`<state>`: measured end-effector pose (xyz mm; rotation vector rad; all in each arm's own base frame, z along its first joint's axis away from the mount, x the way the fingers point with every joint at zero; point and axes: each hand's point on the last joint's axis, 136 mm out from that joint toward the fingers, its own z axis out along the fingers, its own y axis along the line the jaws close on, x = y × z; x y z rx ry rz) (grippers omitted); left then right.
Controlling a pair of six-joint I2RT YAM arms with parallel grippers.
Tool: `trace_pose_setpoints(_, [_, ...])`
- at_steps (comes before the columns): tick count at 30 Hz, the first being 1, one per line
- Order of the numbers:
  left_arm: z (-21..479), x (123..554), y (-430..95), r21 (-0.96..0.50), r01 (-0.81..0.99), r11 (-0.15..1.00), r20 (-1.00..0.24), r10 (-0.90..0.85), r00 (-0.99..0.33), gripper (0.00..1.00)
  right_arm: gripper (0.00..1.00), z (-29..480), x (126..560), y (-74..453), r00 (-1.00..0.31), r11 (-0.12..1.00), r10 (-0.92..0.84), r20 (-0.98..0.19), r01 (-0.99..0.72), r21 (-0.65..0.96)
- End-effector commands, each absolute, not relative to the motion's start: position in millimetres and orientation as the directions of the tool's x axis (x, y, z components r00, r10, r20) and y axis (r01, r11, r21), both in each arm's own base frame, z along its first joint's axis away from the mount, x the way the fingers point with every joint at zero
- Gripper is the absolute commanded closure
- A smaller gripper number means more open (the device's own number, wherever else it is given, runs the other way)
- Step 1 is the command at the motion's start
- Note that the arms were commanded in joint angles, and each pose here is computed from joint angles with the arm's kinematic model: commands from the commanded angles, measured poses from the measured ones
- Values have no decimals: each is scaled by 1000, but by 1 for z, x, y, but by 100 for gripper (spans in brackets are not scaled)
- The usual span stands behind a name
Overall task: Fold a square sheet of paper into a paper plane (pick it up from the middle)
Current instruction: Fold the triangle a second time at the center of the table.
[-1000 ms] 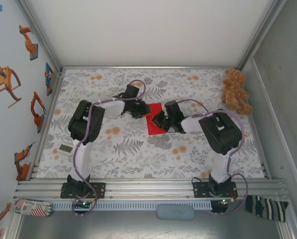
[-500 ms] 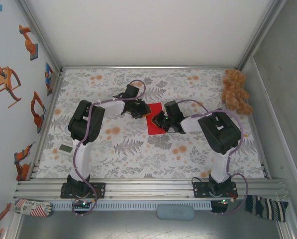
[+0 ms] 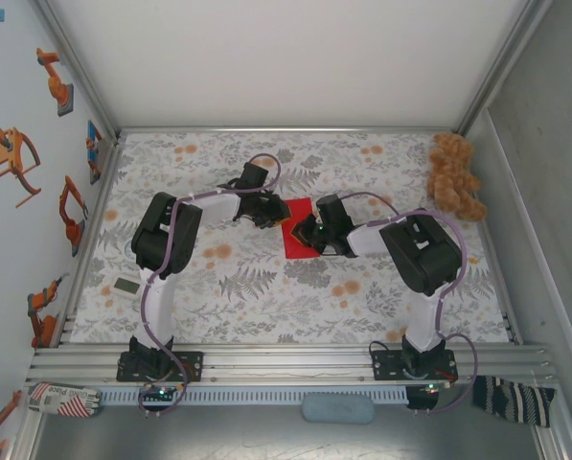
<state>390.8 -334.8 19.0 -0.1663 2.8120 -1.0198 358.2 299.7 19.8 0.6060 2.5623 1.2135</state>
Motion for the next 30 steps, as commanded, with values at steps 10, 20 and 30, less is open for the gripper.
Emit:
trace_pose_setpoints(10, [-6,374,-330,-602,-83,794,-32,-128,-991,79,100,13,358,302,-883,575,468,-38,271,772])
trace_pose_setpoints(20, [32,391,-333,-633,-45,773,-98,-138,-986,77,100,1,351,293,-879,614,477,-18,318,723])
trace_pose_setpoints(30, [74,408,-295,-617,-93,781,-210,-277,-938,72,95,1,351,293,-880,626,475,-7,332,706])
